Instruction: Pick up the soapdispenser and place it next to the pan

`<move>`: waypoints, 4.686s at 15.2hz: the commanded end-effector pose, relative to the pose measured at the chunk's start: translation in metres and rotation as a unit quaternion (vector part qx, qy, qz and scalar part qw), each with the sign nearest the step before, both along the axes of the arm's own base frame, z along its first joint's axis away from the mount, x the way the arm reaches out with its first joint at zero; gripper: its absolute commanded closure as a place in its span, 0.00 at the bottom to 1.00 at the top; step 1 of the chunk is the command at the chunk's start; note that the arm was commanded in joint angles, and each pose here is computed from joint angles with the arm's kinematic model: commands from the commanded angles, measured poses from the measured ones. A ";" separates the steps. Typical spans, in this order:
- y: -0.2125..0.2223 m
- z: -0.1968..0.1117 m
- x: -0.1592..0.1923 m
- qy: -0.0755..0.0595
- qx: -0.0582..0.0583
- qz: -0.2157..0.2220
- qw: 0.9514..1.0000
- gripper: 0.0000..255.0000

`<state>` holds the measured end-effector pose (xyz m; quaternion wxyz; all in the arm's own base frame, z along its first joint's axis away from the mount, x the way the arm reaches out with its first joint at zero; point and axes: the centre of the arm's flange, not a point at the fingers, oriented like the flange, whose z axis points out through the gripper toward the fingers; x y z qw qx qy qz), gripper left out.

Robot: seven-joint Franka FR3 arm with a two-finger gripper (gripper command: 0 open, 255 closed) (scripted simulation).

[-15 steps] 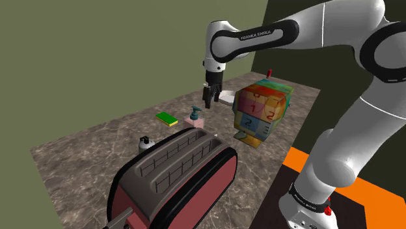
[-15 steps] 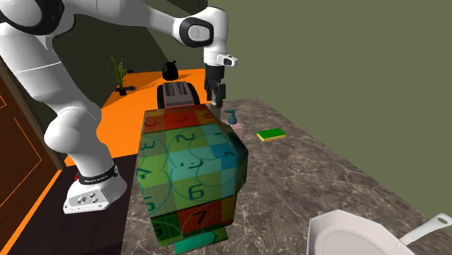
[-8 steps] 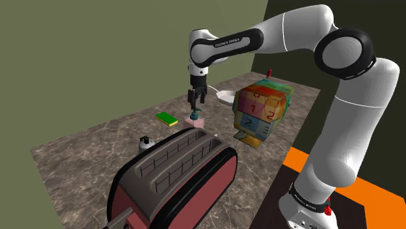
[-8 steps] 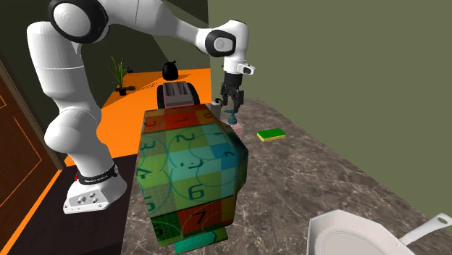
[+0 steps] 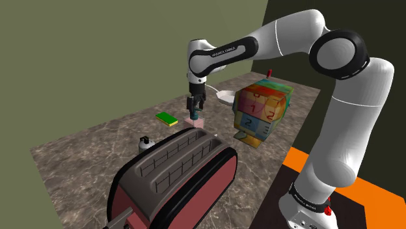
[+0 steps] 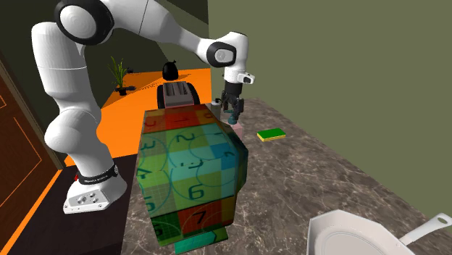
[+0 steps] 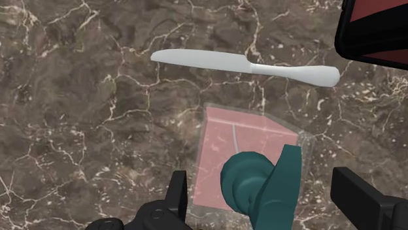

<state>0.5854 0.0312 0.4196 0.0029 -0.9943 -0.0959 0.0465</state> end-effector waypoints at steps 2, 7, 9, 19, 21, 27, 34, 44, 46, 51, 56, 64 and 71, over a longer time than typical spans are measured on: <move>0.000 -0.002 -0.001 0.000 0.000 0.000 1.000 0.00; 0.000 -0.002 -0.001 0.000 0.000 0.000 1.000 1.00; 0.000 -0.002 -0.001 0.000 0.000 0.000 1.000 1.00; 0.000 0.014 -0.001 0.000 0.000 0.000 1.000 1.00; 0.000 0.024 -0.001 0.000 0.000 0.000 1.000 1.00; 0.000 0.056 -0.001 0.000 0.000 0.000 1.000 1.00; 0.000 0.093 -0.001 0.000 0.000 0.000 1.000 1.00; 0.000 0.146 -0.001 0.000 0.000 0.000 1.000 1.00; 0.000 0.156 -0.001 0.000 0.000 0.000 1.000 1.00; 0.000 0.183 -0.001 0.000 0.000 0.000 1.000 1.00; 0.000 0.209 -0.001 0.000 0.000 0.000 1.000 1.00; 0.000 0.251 -0.001 0.000 0.000 0.000 1.000 1.00; -0.059 0.234 0.012 0.000 0.000 0.000 1.000 1.00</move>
